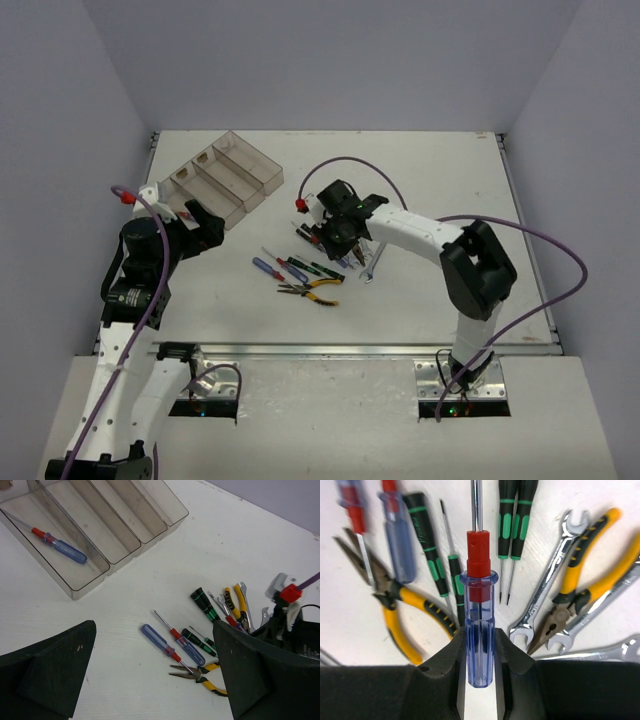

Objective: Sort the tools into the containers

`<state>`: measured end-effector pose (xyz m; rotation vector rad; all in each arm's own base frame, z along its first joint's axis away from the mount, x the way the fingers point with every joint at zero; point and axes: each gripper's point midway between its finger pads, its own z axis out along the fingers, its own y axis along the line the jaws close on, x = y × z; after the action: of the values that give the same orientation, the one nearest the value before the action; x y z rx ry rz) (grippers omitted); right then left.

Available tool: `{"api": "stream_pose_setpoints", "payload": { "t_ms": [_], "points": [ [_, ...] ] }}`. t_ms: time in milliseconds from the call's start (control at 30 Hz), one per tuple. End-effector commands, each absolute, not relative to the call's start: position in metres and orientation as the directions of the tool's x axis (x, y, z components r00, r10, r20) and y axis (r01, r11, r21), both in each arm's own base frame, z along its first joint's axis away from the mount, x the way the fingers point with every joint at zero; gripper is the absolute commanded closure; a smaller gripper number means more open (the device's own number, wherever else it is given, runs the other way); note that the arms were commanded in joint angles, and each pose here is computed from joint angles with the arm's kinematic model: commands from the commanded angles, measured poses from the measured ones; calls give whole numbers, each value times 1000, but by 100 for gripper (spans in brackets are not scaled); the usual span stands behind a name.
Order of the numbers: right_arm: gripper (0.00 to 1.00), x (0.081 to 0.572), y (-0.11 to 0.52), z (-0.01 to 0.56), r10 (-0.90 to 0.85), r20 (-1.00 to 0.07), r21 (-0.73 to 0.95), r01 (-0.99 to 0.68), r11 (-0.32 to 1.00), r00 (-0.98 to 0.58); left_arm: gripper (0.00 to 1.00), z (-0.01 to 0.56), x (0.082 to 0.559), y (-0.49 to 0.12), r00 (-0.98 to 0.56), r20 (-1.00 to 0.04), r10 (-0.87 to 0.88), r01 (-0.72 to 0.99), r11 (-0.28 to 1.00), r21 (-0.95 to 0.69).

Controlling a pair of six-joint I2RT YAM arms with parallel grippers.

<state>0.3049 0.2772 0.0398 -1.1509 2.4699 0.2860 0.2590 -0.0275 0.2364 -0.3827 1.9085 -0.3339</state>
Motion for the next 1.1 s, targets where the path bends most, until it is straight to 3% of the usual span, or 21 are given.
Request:
{"api": "stream_pose_setpoints", "payload": {
  "t_ms": [0,200,267,367,600,800,900,933,1067],
  "points": [
    [100,306,288,103,-584,-577,45,-736,676,-571,0,250,264,-35,-307,-865,-398,-40,913,-406],
    [100,284,303,158,-449,-671,196,-726,659,-589,0,272,259,-87,-389,-796,-464,191,804,-563],
    [100,270,310,183,-378,-715,274,-733,623,-589,0,292,243,-132,-469,-735,-490,414,613,-673],
    [100,246,317,220,-292,-782,352,-777,522,-551,0,314,228,-167,-500,-663,-557,572,362,-736],
    [100,211,314,271,-157,-860,400,-834,381,-485,0,326,211,-230,-524,-663,-535,670,221,-709],
    [100,191,310,286,-144,-876,403,-863,305,-460,6,338,196,-260,-546,-660,-517,721,111,-684],
    [100,187,310,288,-156,-878,398,-871,289,-453,18,335,206,-267,-555,-648,-522,699,130,-704],
    [100,185,309,289,-157,-878,400,-873,280,-452,28,337,206,-268,-556,-646,-523,698,128,-704],
    [100,179,309,294,-137,-885,403,-880,250,-444,51,335,213,-267,-553,-638,-535,677,158,-719]
  ]
}}
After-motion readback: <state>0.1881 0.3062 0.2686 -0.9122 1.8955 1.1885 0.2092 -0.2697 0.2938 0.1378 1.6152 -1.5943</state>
